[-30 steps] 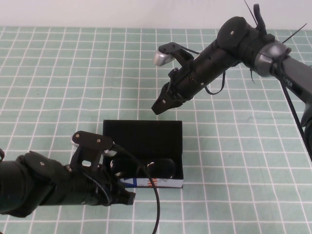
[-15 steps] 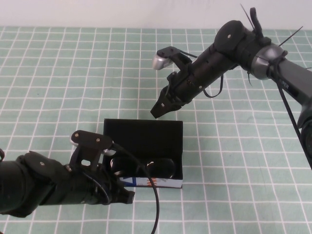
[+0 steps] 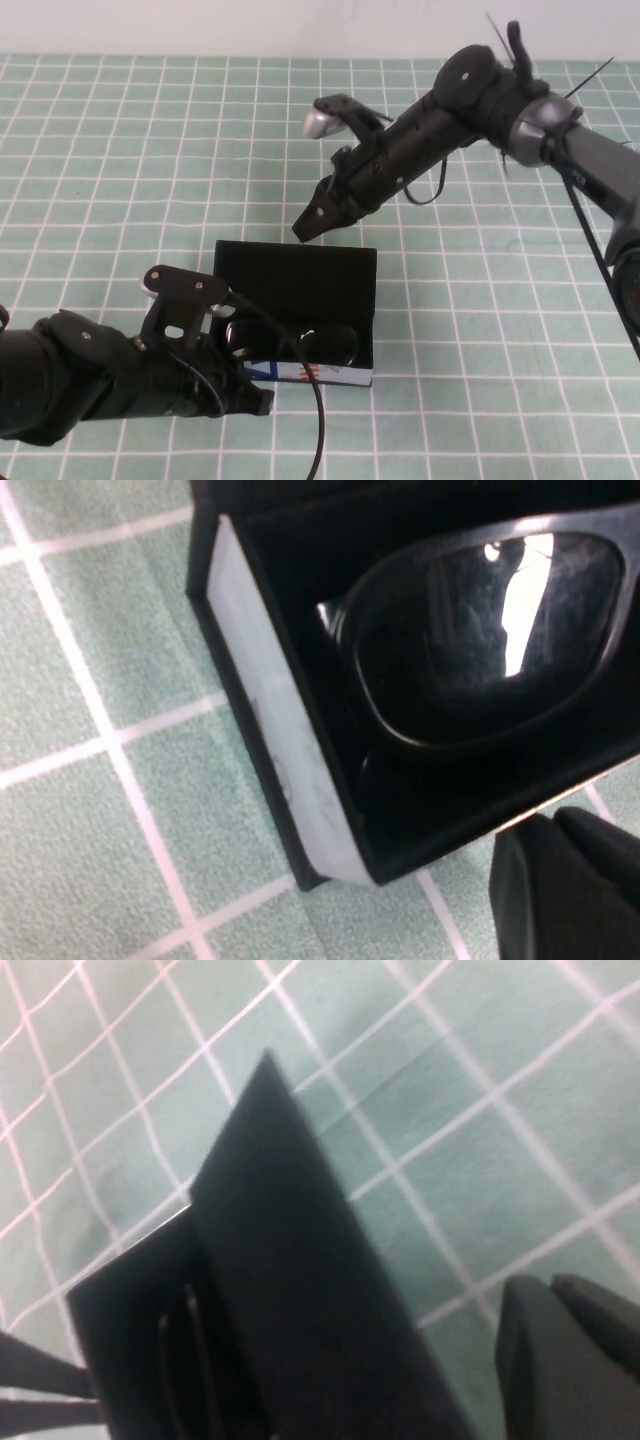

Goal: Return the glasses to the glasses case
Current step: Close the glasses case

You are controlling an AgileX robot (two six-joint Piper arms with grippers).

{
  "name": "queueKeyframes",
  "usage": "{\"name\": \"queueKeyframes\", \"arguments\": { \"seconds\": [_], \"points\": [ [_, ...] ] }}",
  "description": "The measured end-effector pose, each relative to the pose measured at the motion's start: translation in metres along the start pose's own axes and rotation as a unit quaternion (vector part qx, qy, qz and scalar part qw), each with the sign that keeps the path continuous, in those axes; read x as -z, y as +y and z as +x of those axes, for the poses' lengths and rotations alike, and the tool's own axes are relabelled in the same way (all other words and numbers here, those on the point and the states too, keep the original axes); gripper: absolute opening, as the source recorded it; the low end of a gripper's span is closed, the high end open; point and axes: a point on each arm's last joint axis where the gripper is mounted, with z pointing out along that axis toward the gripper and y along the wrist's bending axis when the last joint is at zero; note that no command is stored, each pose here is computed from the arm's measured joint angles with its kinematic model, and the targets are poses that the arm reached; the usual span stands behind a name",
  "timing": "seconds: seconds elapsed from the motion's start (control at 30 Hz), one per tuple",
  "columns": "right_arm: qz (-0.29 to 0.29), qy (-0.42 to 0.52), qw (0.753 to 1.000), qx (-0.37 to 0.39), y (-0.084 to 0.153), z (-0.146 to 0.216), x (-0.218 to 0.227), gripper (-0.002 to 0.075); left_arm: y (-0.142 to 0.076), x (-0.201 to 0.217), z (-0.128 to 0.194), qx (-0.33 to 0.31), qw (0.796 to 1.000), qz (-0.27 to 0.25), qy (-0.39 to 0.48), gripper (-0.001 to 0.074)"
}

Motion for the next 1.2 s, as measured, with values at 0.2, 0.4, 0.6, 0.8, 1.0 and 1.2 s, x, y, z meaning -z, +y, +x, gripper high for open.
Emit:
{"name": "queueKeyframes", "arguments": {
  "seconds": [0.2,0.4,0.6,0.8,1.0,1.2],
  "points": [
    [-0.02,0.024,0.999,-0.021,0.003,0.014,-0.019,-0.0011,0.001,0.0,-0.001,0.0,1.0,-0.006,-0.003,-0.0002],
    [-0.023,0.02,0.999,-0.023,0.006,0.013,-0.017,-0.0011,0.002,0.0,-0.001,0.001,1.0,-0.008,-0.005,-0.0002],
    [-0.023,-0.006,1.0,-0.008,0.022,-0.001,0.002,-0.0011,0.002,-0.002,0.0,0.001,1.0,-0.011,-0.002,-0.0002],
    [-0.03,-0.011,0.999,-0.018,0.034,-0.007,0.003,-0.0011,0.003,-0.002,0.0,0.002,1.0,-0.015,-0.004,-0.0002],
    [-0.033,-0.005,0.999,-0.008,0.037,-0.006,-0.001,-0.0011,0.003,-0.002,0.0,0.002,1.0,-0.016,-0.004,-0.0002],
    [-0.008,-0.011,1.0,-0.001,0.027,-0.005,0.005,-0.0012,0.003,-0.002,0.0,0.002,1.0,-0.016,-0.004,-0.0002]
  ]
}}
